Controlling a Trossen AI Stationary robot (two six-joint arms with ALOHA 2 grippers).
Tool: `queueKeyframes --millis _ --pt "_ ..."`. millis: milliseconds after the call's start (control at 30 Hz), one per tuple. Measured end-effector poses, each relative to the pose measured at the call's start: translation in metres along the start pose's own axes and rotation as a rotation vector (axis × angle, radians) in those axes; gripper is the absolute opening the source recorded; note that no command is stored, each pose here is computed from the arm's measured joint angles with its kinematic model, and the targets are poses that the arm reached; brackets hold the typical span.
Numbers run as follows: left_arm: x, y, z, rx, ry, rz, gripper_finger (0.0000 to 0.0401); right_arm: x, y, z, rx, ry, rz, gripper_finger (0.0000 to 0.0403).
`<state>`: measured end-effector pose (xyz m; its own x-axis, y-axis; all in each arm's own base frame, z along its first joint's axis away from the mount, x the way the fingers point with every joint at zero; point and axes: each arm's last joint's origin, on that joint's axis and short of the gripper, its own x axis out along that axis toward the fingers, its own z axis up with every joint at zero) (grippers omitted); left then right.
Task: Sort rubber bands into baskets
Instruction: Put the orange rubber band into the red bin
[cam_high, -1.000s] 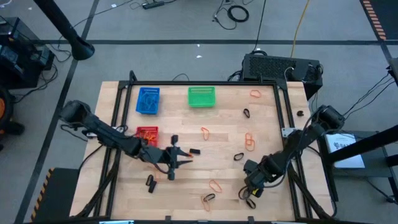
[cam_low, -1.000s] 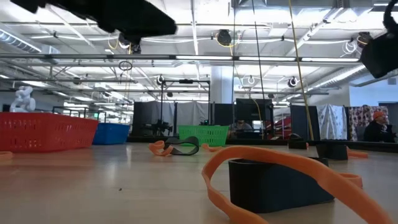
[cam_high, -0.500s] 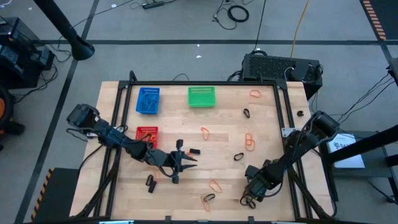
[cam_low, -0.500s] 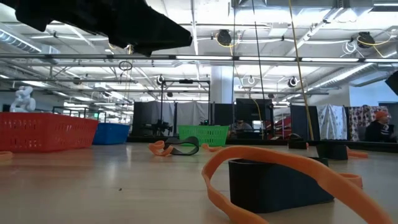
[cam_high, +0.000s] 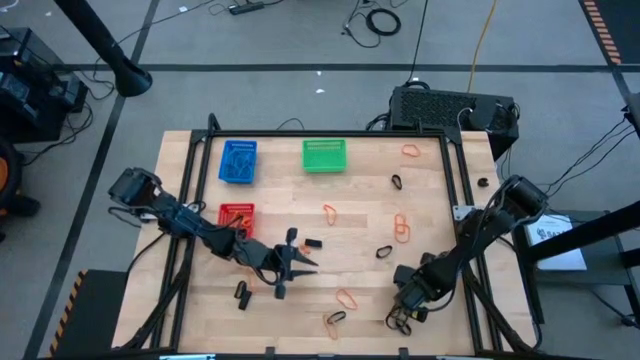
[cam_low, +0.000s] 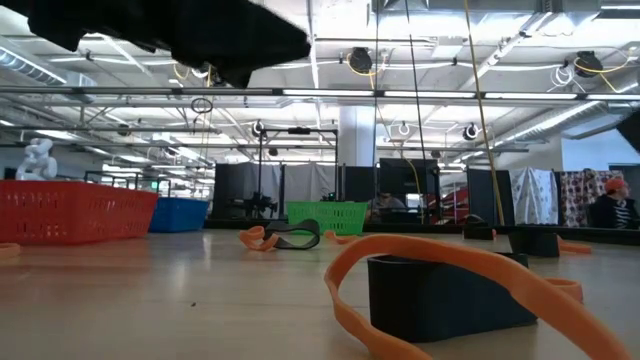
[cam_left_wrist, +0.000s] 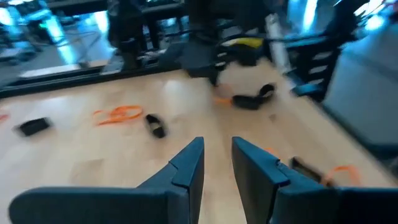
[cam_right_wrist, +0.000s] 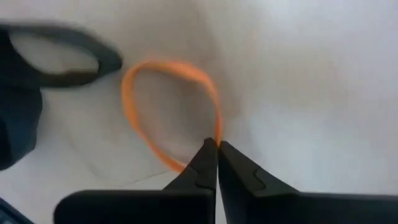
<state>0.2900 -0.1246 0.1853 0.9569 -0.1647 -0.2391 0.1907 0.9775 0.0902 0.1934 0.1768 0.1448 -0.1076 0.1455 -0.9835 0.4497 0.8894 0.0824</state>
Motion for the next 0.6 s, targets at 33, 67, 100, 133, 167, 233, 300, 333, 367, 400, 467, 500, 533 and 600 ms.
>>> queueKeyframes --millis 33,67,100,133,167,233,300,333,367,400,467,500,533,600 --pt "0.002 -0.001 -0.001 -0.020 -0.010 -0.022 0.0090 -0.004 -0.002 0.000 -0.004 -0.012 0.002 0.0002" --pt "0.004 -0.002 -0.004 -0.027 -0.013 -0.036 0.0090 -0.008 -0.003 0.000 -0.004 -0.035 0.006 0.0003" --pt "0.007 -0.004 -0.006 -0.029 -0.020 -0.048 0.0090 -0.012 -0.004 0.000 -0.006 -0.057 0.009 0.0003" --pt "0.010 -0.005 -0.009 -0.033 -0.036 -0.061 0.0090 -0.017 -0.006 0.000 -0.005 -0.088 0.004 0.0002" --pt "0.013 -0.007 -0.012 -0.035 -0.048 -0.068 0.0090 -0.021 -0.009 -0.001 -0.005 -0.125 -0.006 0.0001" --pt "0.020 -0.010 -0.022 -0.037 -0.057 -0.071 0.0090 -0.029 -0.012 0.002 -0.003 -0.230 -0.015 0.0001" --pt "0.027 -0.013 -0.031 -0.042 -0.080 -0.071 0.0090 -0.037 -0.014 0.005 0.008 -0.350 -0.024 0.0001" --pt "0.030 -0.013 -0.036 -0.057 -0.100 -0.071 0.0090 -0.040 -0.015 0.008 0.012 -0.413 -0.026 0.0001" --pt "0.033 -0.013 -0.039 -0.081 -0.127 -0.069 0.0090 -0.043 -0.014 0.011 0.010 -0.479 -0.020 0.0001" --pt "0.036 -0.013 -0.043 -0.109 -0.153 -0.065 0.0090 -0.046 -0.012 0.015 0.001 -0.541 -0.010 0.0001" --pt "0.045 -0.011 -0.048 -0.174 -0.197 -0.057 0.0090 -0.050 -0.008 0.022 -0.037 -0.645 0.010 0.0001" --pt "0.050 -0.010 -0.050 -0.211 -0.207 -0.052 0.0090 -0.051 -0.005 0.027 -0.062 -0.688 0.025 0.0001" --pt "0.056 -0.009 -0.052 -0.246 -0.212 -0.049 0.0090 -0.053 -0.001 0.032 -0.089 -0.726 0.050 0.0001" --pt "0.068 -0.006 -0.056 -0.307 -0.197 -0.038 0.0090 -0.055 0.006 0.041 -0.157 -0.784 0.093 0.0001"
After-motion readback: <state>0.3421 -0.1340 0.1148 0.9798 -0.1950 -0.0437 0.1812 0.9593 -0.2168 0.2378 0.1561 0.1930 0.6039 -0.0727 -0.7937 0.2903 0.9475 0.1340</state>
